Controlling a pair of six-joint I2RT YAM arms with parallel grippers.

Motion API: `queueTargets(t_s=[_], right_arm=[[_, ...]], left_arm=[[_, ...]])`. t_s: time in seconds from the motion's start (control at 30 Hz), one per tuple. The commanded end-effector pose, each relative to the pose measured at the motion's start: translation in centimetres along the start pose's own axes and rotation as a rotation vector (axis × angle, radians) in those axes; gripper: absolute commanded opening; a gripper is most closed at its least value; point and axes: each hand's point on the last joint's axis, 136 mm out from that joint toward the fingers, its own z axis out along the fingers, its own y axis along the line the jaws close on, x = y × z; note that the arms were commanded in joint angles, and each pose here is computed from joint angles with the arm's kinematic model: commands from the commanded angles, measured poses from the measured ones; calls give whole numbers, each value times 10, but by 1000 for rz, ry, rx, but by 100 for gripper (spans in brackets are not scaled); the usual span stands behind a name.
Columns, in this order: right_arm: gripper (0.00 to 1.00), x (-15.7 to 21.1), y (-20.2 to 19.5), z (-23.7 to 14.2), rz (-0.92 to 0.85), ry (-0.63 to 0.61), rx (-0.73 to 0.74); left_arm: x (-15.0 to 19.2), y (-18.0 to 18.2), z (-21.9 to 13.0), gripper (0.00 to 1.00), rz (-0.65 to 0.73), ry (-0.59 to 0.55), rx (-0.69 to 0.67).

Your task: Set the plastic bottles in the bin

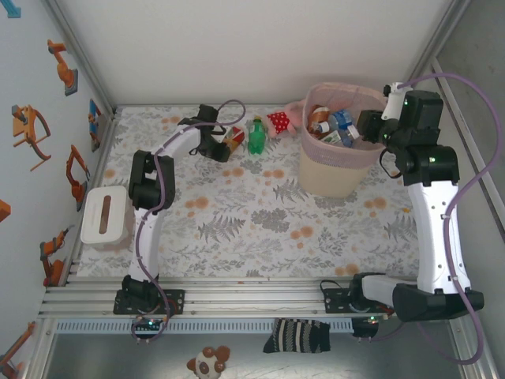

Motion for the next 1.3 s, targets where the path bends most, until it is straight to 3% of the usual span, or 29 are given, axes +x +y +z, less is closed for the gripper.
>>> queueTargets(t_s=[0.0,0.2,0.5,0.6,0.7,0.77,0.97,1.13,1.27], right_arm=[[25,-6,6,-12,35,-41,-34],[25,-7,26,-11,116,-50,-157],[30,-5,72,0,267,-16,-391],[36,-3,88,6,273,14,-439],[58,-1,111,11,272,55,-514],[63,2,130,14,261,104,-571],[66,9,179,14,209,201,-684],[71,19,202,10,185,272,-743],[74,22,212,7,177,290,-779]], left_arm=[[3,-9,-24,27,-19,-14,33],[-4,-29,-60,25,-79,-140,116],[-19,-84,-139,24,-140,-397,369],[-25,-110,-176,24,-82,-495,462],[-23,-140,-208,25,7,-546,522],[-17,-161,-228,24,94,-559,542],[3,-208,-273,26,295,-624,566],[15,-225,-297,27,376,-668,572],[21,-226,-296,28,411,-661,541]])
